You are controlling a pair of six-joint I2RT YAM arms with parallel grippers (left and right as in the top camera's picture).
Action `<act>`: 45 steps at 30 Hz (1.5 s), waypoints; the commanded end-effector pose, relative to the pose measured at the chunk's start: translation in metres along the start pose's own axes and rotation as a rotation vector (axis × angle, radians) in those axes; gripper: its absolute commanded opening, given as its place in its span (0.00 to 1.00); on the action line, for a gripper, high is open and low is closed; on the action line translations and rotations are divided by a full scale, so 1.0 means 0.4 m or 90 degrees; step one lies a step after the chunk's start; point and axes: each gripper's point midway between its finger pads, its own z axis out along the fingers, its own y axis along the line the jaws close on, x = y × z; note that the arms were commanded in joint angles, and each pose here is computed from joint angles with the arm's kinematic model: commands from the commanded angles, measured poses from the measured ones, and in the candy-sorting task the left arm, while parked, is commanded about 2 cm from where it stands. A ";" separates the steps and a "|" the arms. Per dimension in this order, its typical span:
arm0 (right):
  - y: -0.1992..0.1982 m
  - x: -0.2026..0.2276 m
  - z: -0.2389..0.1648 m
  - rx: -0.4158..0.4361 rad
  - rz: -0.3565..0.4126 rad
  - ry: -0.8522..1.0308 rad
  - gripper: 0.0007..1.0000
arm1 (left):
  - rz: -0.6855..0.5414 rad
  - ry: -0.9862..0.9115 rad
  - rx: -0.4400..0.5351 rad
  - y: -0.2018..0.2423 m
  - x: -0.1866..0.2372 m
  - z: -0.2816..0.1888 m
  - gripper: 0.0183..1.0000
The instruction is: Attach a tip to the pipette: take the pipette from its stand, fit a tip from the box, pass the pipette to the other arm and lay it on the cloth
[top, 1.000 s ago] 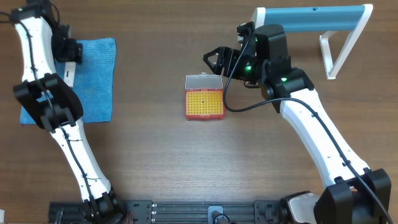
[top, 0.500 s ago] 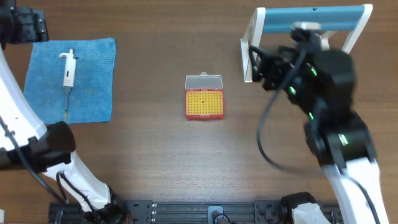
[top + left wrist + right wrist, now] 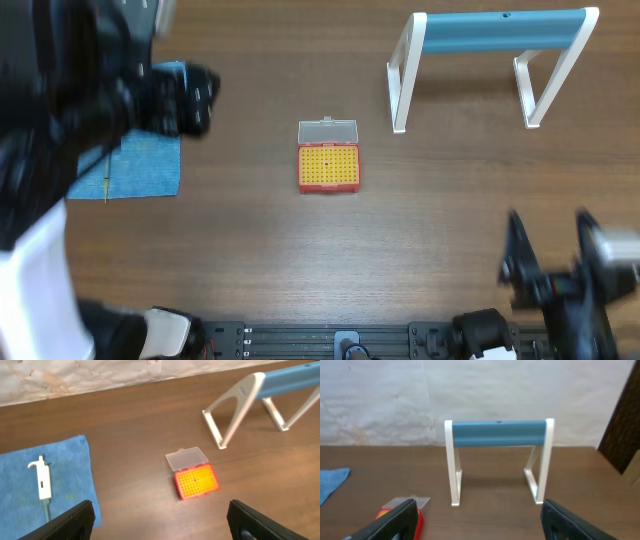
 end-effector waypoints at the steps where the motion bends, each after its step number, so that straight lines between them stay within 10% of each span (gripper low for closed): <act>1: -0.041 0.053 -0.117 0.028 -0.024 -0.093 0.80 | -0.089 0.035 -0.076 0.021 0.111 -0.029 0.85; 16: -0.079 0.204 -0.086 0.085 -0.050 0.038 0.80 | -0.179 0.091 -0.102 0.079 0.470 -0.044 0.85; 27: -0.067 0.205 -0.085 0.067 -0.039 0.038 0.80 | -0.220 -0.069 -0.066 0.086 0.455 0.065 0.85; 40: -0.067 0.205 -0.085 0.067 -0.039 0.038 0.80 | -0.197 0.077 -0.124 0.111 0.563 0.195 0.86; 45: -0.067 0.205 -0.085 0.067 -0.039 0.038 0.80 | -0.236 -0.079 -0.179 0.186 0.466 0.166 0.85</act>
